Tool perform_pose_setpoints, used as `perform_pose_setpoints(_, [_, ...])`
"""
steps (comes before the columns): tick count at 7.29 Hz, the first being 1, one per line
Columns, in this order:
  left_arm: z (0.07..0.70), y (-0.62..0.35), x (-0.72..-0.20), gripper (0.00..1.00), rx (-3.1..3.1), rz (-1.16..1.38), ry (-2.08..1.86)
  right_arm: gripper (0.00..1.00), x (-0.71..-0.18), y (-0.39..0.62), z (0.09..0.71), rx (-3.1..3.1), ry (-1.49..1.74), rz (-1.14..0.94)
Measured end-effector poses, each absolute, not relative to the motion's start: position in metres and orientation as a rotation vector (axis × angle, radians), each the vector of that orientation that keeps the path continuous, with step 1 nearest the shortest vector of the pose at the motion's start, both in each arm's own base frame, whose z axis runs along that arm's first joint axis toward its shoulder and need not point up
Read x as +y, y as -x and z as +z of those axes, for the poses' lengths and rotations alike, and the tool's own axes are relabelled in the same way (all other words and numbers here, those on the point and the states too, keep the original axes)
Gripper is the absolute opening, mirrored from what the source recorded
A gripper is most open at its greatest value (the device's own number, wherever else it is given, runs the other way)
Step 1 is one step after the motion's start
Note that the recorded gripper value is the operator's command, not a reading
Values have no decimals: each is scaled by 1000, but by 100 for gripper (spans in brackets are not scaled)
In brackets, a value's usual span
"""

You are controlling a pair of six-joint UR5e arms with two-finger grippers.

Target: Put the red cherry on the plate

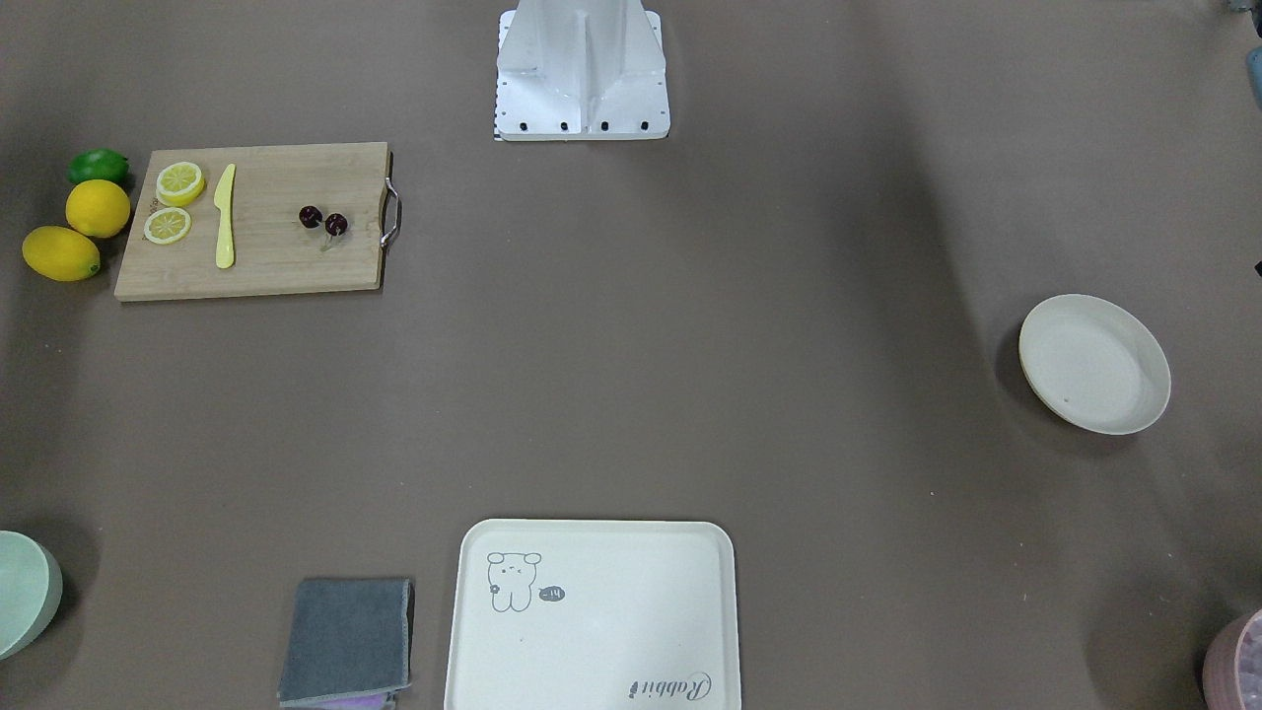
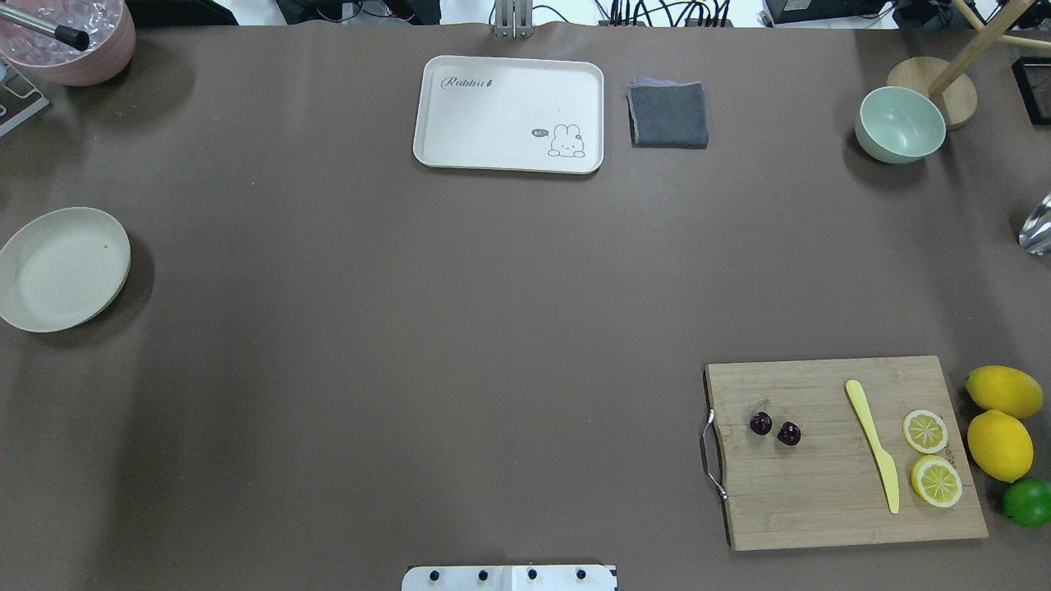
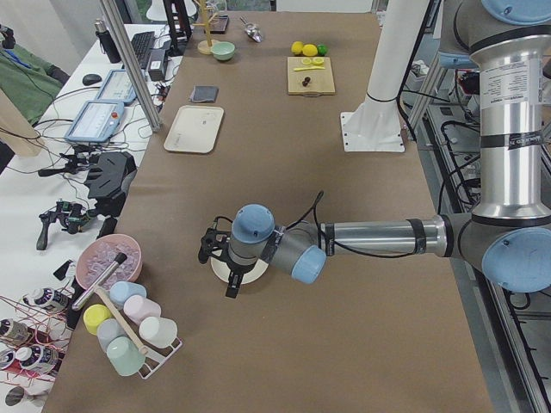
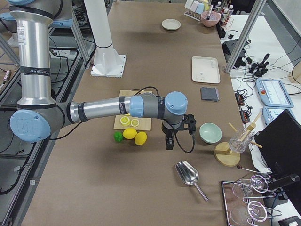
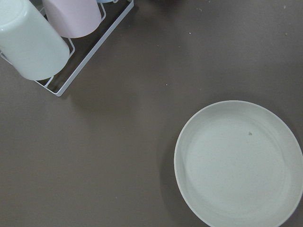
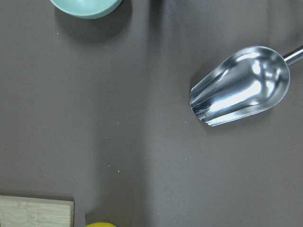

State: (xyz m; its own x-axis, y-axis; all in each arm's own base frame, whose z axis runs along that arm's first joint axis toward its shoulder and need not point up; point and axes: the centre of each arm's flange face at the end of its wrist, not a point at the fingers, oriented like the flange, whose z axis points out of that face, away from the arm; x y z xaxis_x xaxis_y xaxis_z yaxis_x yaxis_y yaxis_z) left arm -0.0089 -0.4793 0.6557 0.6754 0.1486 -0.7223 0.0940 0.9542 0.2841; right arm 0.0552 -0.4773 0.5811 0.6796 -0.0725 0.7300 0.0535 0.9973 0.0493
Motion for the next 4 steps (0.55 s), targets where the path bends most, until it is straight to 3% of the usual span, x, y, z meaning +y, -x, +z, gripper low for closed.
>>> perform_pose_setpoints(4, [702, -93, -513, 98, 808, -38, -327, 100, -479, -55, 579, -821, -28, -72])
